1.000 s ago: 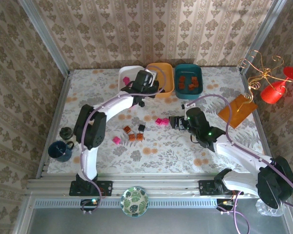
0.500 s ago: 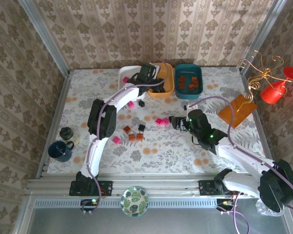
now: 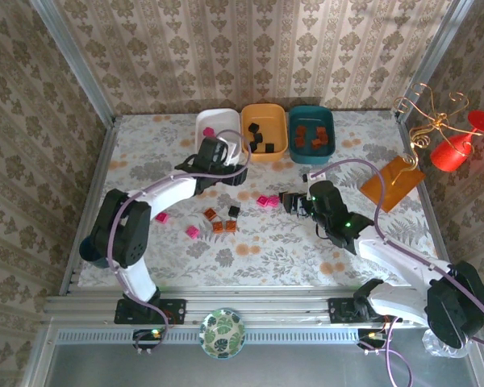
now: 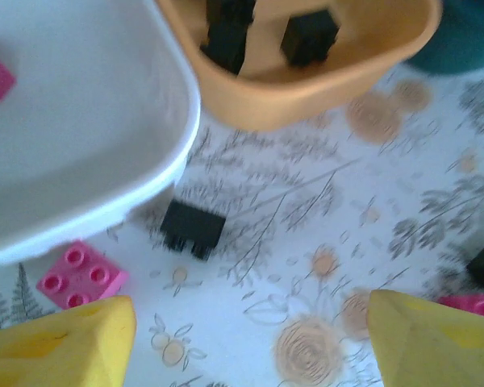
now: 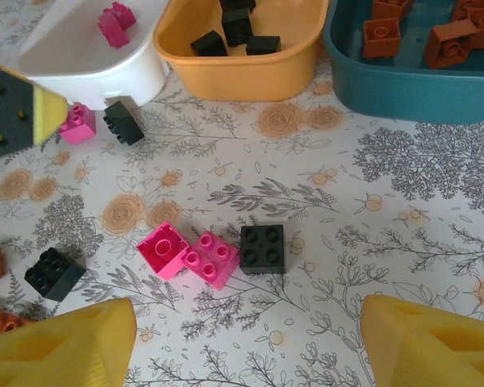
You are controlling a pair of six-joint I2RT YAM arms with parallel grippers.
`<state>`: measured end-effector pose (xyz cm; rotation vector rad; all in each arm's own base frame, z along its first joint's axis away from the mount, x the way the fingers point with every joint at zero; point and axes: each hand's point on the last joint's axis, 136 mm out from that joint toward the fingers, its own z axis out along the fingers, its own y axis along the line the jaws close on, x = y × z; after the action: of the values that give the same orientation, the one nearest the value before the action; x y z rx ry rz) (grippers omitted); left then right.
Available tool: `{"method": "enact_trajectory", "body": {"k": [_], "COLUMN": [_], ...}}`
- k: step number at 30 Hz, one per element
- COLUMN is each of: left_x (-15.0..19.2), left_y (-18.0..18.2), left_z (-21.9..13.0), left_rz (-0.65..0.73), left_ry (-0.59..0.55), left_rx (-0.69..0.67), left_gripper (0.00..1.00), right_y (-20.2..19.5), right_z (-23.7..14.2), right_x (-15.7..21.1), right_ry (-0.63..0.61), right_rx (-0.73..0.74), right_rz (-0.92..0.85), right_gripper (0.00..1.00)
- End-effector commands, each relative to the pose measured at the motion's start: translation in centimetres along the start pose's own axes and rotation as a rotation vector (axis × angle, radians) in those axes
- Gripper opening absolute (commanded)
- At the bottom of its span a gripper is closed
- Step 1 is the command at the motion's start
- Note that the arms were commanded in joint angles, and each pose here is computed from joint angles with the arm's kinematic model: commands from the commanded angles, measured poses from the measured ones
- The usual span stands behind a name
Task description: Sort the legos into containers by color
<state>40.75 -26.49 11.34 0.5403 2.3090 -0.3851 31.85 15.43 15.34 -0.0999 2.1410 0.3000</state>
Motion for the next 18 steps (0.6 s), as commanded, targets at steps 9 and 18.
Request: {"method": "enact_trajectory", "body": {"k": [9, 18], "left_x": [0.9, 1.2], "left_y": [1.8, 3.3], "left_z": [4.8, 7.6], "left_rz": [0.099, 0.127], "left_ry": [0.086, 0.151], "left_rx": [-0.073, -0.149], "left_gripper": [0.65, 0.66], "right_y": [-0.2, -0.2], "right_z": [0.1, 0.0], "right_x": [-0.4, -0.5], "right_ry": [-0.022, -0.026], "right_rx": [0.017, 0.016], "right_rz": [0.016, 0.013], "right_gripper": [0.75, 0.75]}}
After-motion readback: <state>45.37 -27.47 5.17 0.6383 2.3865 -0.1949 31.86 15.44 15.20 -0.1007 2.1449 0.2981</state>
